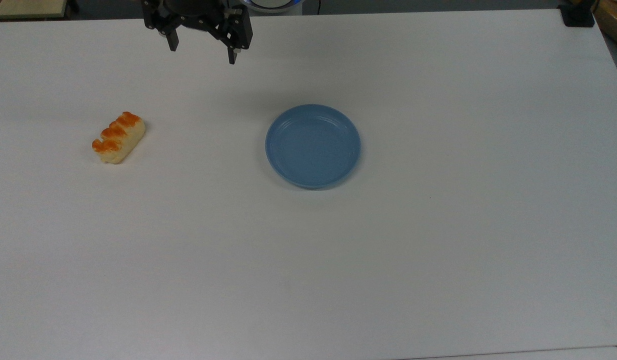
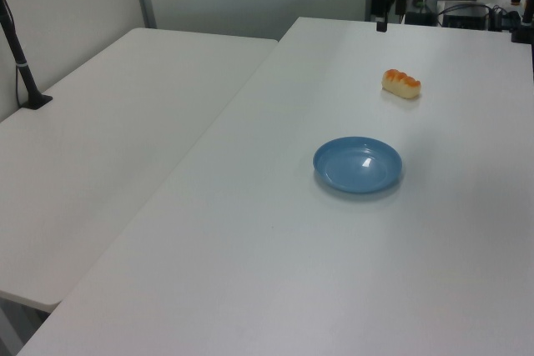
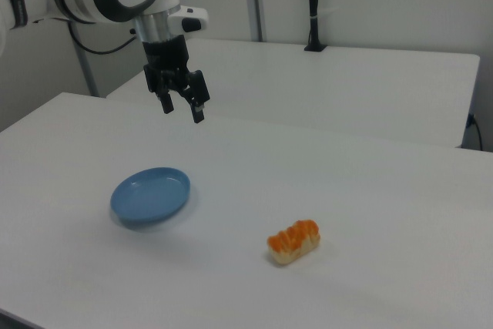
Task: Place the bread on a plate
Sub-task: 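Move the open gripper over the orange-topped bread roll and lower it, then close the gripper on the bread roll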
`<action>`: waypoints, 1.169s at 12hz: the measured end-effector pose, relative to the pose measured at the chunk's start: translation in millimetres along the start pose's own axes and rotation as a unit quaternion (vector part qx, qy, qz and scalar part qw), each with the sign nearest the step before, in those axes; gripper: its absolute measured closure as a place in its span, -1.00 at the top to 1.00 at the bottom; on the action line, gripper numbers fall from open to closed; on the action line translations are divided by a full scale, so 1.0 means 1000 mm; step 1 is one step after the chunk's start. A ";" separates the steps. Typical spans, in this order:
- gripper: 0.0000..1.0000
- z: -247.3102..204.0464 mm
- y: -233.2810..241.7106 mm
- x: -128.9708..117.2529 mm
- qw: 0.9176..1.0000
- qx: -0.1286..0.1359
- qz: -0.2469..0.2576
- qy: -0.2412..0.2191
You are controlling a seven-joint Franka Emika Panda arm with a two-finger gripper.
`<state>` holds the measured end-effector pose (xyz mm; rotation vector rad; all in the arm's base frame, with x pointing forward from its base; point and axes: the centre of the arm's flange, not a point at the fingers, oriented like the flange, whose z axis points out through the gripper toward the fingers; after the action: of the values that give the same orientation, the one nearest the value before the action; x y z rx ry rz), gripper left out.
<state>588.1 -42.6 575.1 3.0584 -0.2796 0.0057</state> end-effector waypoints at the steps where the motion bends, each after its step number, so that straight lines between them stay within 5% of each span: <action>1: 1.00 0.000 0.004 0.000 1.000 0.002 0.003 -0.001; 8: 1.00 0.040 0.107 0.019 0.996 0.005 0.093 -0.004; 14: 1.00 0.159 0.157 0.049 0.990 -0.029 0.135 0.014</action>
<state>607.4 -216.7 427.5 2.9334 -0.6774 0.0527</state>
